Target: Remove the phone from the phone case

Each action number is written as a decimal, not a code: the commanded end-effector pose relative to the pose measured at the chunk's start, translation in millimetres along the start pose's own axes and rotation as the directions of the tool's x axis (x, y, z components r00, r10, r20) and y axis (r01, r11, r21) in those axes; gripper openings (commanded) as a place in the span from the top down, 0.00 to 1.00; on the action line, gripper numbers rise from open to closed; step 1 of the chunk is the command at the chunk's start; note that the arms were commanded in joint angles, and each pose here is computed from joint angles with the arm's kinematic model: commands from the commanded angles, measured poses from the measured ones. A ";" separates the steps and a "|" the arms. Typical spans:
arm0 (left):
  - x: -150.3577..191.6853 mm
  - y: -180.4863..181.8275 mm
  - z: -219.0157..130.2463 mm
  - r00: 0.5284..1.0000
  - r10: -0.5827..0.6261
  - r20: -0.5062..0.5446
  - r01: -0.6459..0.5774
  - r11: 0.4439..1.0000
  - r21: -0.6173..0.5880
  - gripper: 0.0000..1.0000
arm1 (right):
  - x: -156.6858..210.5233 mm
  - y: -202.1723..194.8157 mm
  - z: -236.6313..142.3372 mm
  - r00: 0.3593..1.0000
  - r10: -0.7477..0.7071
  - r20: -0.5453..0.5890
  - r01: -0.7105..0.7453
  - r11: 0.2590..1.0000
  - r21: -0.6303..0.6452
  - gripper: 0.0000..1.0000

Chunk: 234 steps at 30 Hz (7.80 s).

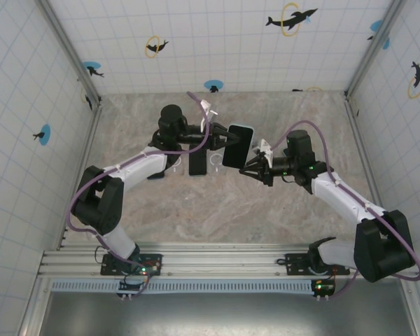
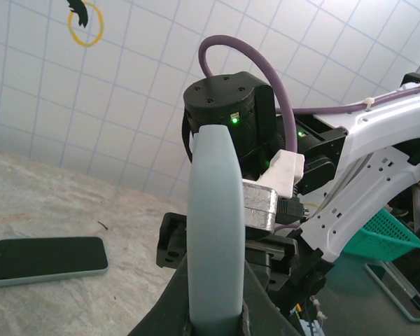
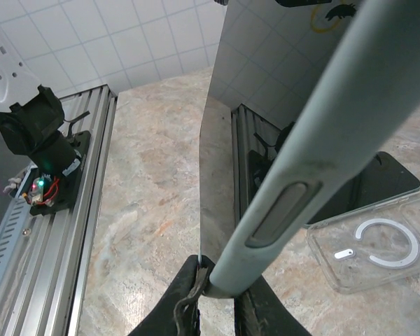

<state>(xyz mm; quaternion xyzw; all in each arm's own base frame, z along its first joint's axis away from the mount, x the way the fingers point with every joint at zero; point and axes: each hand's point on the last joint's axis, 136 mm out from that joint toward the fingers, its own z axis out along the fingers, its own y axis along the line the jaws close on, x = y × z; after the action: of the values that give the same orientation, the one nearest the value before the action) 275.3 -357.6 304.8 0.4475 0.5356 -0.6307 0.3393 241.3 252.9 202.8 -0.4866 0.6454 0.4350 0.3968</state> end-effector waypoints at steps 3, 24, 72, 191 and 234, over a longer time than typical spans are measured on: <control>-18.7 -16.2 -2.8 0.996 0.085 0.028 -0.085 0.996 0.029 1.00 | -20.3 2.2 2.0 0.997 -0.054 0.051 0.056 0.998 -0.030 0.86; -4.5 -24.2 -4.1 0.995 -0.099 -0.010 0.099 0.993 0.070 1.00 | -62.9 -46.7 -12.7 0.896 -0.442 -0.034 0.410 0.797 0.445 0.97; -56.8 25.0 -28.1 0.730 -0.305 0.611 0.458 0.882 -0.107 1.00 | -85.6 -0.9 -42.7 0.660 0.384 0.645 -0.452 0.889 -0.066 0.64; 13.9 40.5 32.5 0.342 -0.624 0.702 0.869 0.495 0.016 0.47 | -97.4 -53.7 -80.7 0.142 0.387 0.911 -0.605 0.762 -0.230 0.98; -20.9 33.2 34.3 0.365 -0.583 0.726 0.816 0.576 0.052 0.90 | -60.7 -87.5 -78.7 0.172 0.261 0.950 -0.797 0.604 -0.022 0.96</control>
<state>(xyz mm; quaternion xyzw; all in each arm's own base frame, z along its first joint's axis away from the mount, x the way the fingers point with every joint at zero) 306.9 -400.7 273.9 -0.1771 0.6426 -0.7051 0.2419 324.9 200.7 253.8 0.1820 0.5641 0.5890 0.5493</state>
